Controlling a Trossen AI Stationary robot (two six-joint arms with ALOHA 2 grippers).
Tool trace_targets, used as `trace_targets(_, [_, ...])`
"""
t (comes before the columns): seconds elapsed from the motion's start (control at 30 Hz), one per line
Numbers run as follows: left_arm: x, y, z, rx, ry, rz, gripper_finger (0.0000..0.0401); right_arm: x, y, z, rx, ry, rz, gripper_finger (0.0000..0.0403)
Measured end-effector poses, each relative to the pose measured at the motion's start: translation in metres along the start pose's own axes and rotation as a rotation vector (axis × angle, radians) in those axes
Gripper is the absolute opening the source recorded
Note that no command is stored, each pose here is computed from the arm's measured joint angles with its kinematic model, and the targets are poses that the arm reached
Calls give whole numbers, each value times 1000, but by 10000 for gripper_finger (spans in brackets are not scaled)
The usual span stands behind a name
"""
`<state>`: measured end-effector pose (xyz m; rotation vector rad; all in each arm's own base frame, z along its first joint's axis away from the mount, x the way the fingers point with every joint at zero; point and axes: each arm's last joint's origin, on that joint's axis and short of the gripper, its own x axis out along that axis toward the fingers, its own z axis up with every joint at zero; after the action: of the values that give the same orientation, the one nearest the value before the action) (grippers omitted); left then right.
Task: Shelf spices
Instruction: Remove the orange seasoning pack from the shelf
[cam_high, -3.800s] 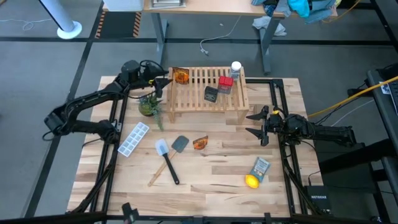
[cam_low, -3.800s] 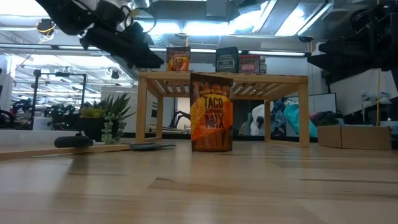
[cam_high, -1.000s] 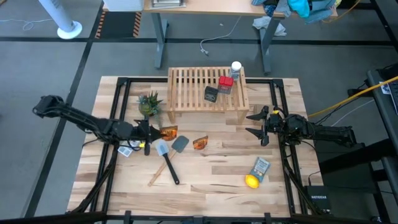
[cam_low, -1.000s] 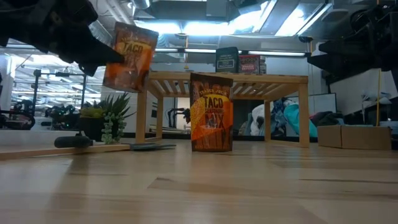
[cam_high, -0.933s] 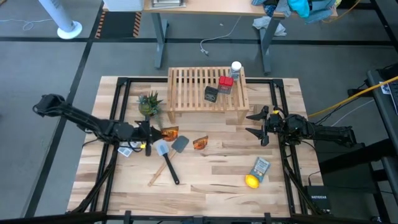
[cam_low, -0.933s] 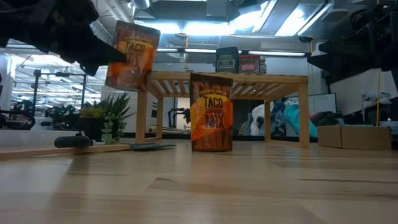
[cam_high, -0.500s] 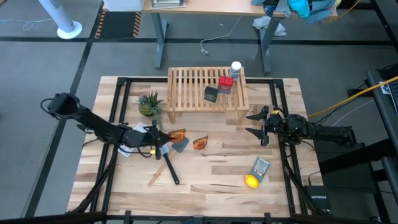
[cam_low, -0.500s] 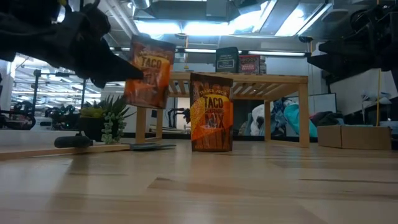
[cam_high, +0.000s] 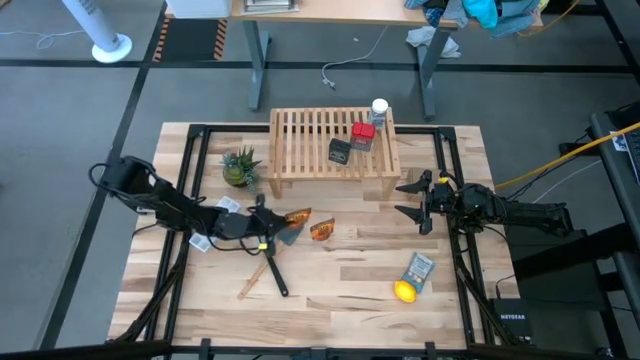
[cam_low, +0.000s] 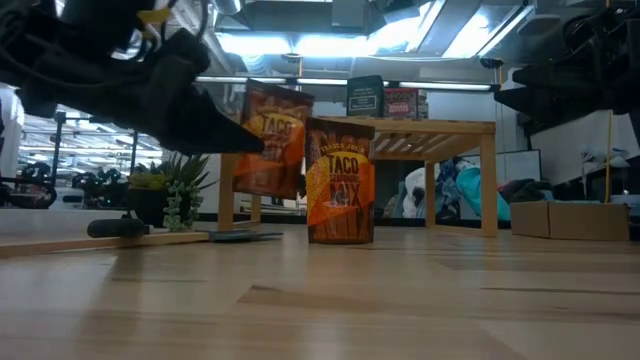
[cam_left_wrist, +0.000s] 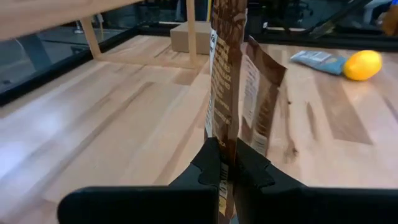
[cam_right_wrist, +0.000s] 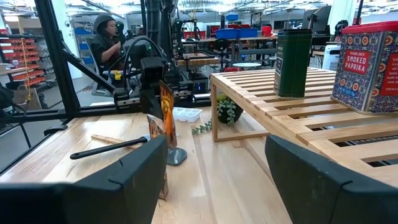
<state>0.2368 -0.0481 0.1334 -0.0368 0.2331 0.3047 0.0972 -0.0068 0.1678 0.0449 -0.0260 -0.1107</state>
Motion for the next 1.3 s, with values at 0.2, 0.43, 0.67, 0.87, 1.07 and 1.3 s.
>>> trace_targets(0.2, [12, 7, -1, -5, 15, 49, 4, 0, 0, 0, -1, 0, 0, 277])
trace_targets(0.43, [26, 7, -4, -4, 42, 43, 4, 0, 0, 0, -15, 0, 0, 277])
trace_targets(0.67, [41, 1, -6, 32, 56, 41, 4, 0, 0, 0, -19, -1, -1, 277])
trace_targets(0.87, [51, 3, -7, 33, 63, 61, 4, 0, 0, 0, -23, -2, 0, 277])
trace_targets(1.07, [56, 10, -11, -13, 86, 62, 10, 0, 0, 0, -24, -4, 0, 277])
trace_targets(1.3, [58, 12, -14, -33, 95, 57, 16, 0, 0, 0, -24, -4, 0, 277])
